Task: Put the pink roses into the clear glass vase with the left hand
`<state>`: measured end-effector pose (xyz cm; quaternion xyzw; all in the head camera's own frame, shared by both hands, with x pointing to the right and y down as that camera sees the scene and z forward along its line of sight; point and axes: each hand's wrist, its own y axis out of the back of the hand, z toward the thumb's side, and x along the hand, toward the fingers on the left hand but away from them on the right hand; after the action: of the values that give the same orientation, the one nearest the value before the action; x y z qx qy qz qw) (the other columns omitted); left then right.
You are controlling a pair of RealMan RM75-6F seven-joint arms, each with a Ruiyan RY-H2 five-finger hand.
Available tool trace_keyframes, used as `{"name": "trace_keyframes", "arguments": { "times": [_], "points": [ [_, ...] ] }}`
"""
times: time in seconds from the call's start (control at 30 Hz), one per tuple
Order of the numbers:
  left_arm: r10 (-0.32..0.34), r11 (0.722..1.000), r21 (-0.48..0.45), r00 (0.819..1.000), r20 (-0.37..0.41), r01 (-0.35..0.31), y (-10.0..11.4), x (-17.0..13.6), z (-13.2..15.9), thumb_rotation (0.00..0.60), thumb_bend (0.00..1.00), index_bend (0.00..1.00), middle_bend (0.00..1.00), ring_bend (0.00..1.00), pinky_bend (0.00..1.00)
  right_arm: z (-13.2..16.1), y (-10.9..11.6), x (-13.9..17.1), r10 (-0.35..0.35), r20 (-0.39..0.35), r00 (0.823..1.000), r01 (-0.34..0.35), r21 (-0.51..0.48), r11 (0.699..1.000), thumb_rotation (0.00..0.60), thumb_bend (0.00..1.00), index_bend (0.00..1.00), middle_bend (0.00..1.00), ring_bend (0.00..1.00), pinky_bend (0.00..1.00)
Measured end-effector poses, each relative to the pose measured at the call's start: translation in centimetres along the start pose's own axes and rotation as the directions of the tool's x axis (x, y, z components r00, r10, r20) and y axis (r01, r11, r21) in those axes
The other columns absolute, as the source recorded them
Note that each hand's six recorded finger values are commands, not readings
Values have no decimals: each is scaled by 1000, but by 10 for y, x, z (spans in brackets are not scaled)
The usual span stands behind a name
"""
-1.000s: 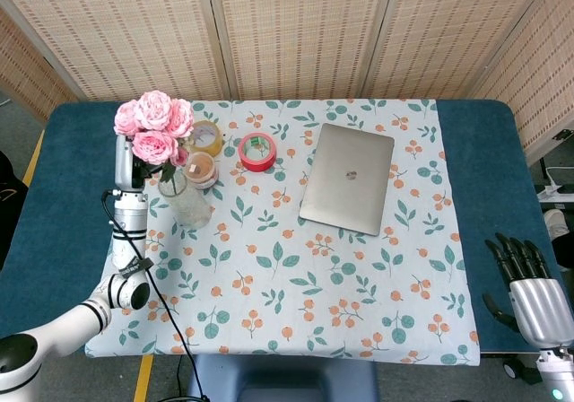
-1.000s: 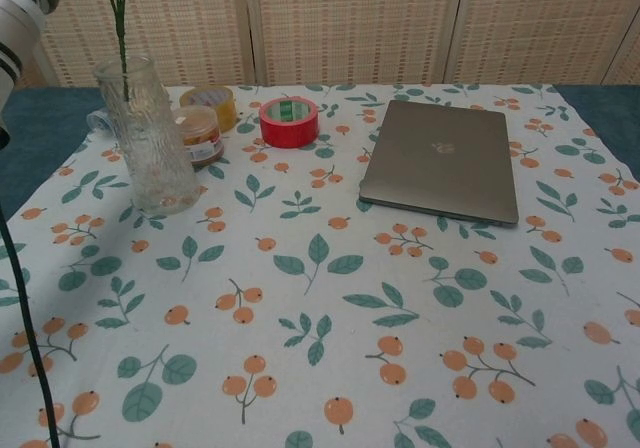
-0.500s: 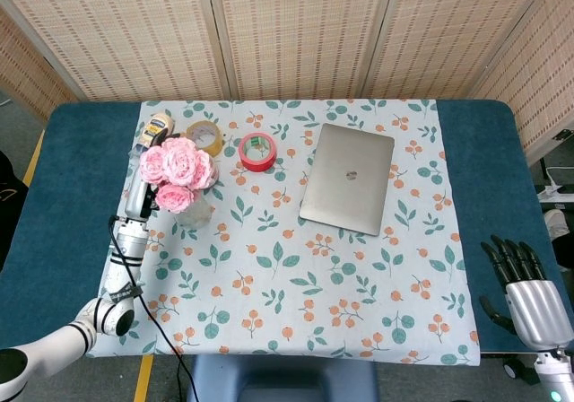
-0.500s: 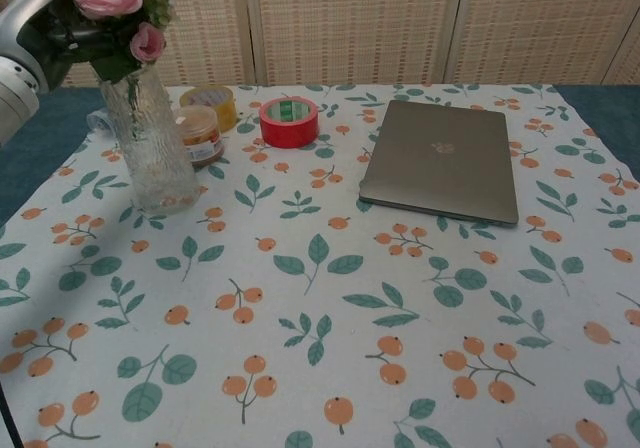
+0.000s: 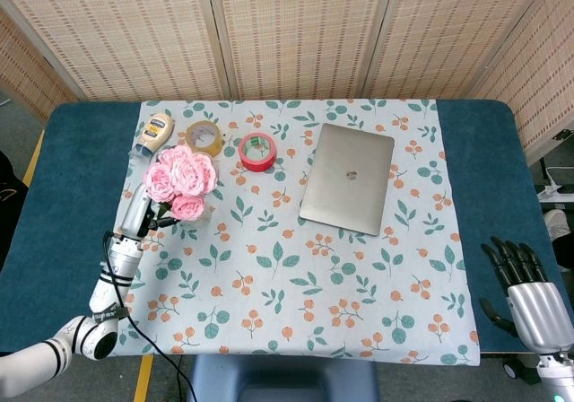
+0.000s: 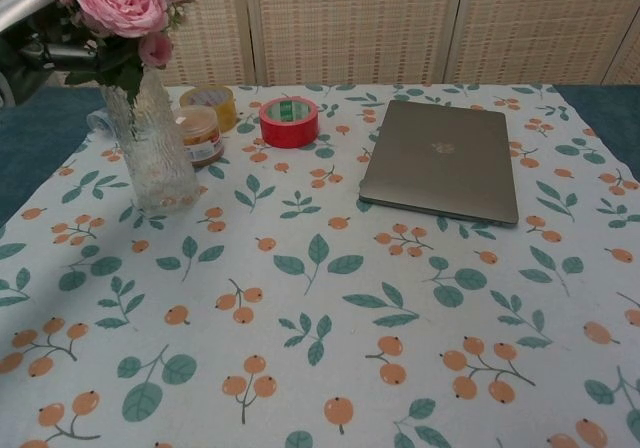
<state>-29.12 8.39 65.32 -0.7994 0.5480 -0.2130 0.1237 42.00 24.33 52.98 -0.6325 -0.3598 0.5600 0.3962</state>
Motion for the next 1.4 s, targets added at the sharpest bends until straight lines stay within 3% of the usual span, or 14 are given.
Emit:
{"name": "trace_keyframes", "arguments": {
  "times": [0.2, 0.37, 0.53, 0.7, 0.9, 1.0, 1.1, 1.17, 1.27, 1.33, 1.4],
  "points": [
    [-43, 978, 205, 999, -25, 47, 0, -14, -7, 600, 406, 0, 0, 0, 62, 2, -2, 1, 9, -6, 1000, -8, 3, 1000, 600, 236, 0, 0, 0, 0],
    [-66, 921, 383, 997, -27, 71, 4, -27, -9, 600, 404, 0, 0, 0, 54, 2, -2, 2, 7, -9, 1000, -7, 7, 1000, 600, 236, 0, 0, 0, 0],
    [-29, 840, 542, 1000, -2, 25, 18, -42, -8, 600, 404, 0, 0, 0, 54, 2, -3, 2, 6, -2, 1000, -6, 20, 1000, 600, 236, 0, 0, 0, 0],
    [18, 778, 628, 1000, 14, -23, 35, -60, -9, 600, 403, 0, 0, 0, 54, 3, -5, 2, 13, -2, 1000, -13, 25, 1000, 600, 236, 0, 0, 0, 0],
    [22, 743, 669, 1000, 4, -18, 45, -65, -10, 600, 406, 0, 0, 0, 68, 4, -5, 2, 14, -4, 1000, -14, 27, 1000, 600, 236, 0, 0, 0, 0],
    [16, 685, 728, 1000, -25, 7, 53, -74, -13, 600, 402, 0, 0, 0, 81, 3, -5, 2, 13, 0, 1000, -13, 28, 1000, 600, 236, 0, 0, 0, 0],
    [20, 579, 814, 997, -77, 51, 64, -88, -19, 600, 400, 0, 0, 0, 59, 2, -5, 2, 15, 4, 1000, -15, 33, 999, 600, 236, 0, 0, 0, 0],
    [40, 491, 866, 991, -125, 89, 74, -102, -22, 600, 399, 0, 0, 0, 58, 2, -5, 2, 18, 2, 1000, -18, 35, 999, 600, 236, 0, 0, 0, 0],
    [57, 397, 908, 983, -173, 137, 79, -120, -21, 600, 400, 0, 0, 0, 58, 4, -5, 3, 16, -4, 1000, -16, 36, 999, 600, 236, 0, 0, 0, 0],
    [64, 363, 918, 978, -197, 161, 83, -133, -21, 600, 401, 0, 0, 0, 58, 4, -5, 4, 16, -5, 1000, -15, 37, 999, 600, 237, 0, 0, 0, 0],
    [70, 367, 913, 974, -216, 177, 86, -145, -20, 600, 403, 0, 0, 0, 58, 4, -4, 4, 13, -6, 1000, -13, 37, 999, 600, 237, 0, 0, 0, 0]
  ]
}}
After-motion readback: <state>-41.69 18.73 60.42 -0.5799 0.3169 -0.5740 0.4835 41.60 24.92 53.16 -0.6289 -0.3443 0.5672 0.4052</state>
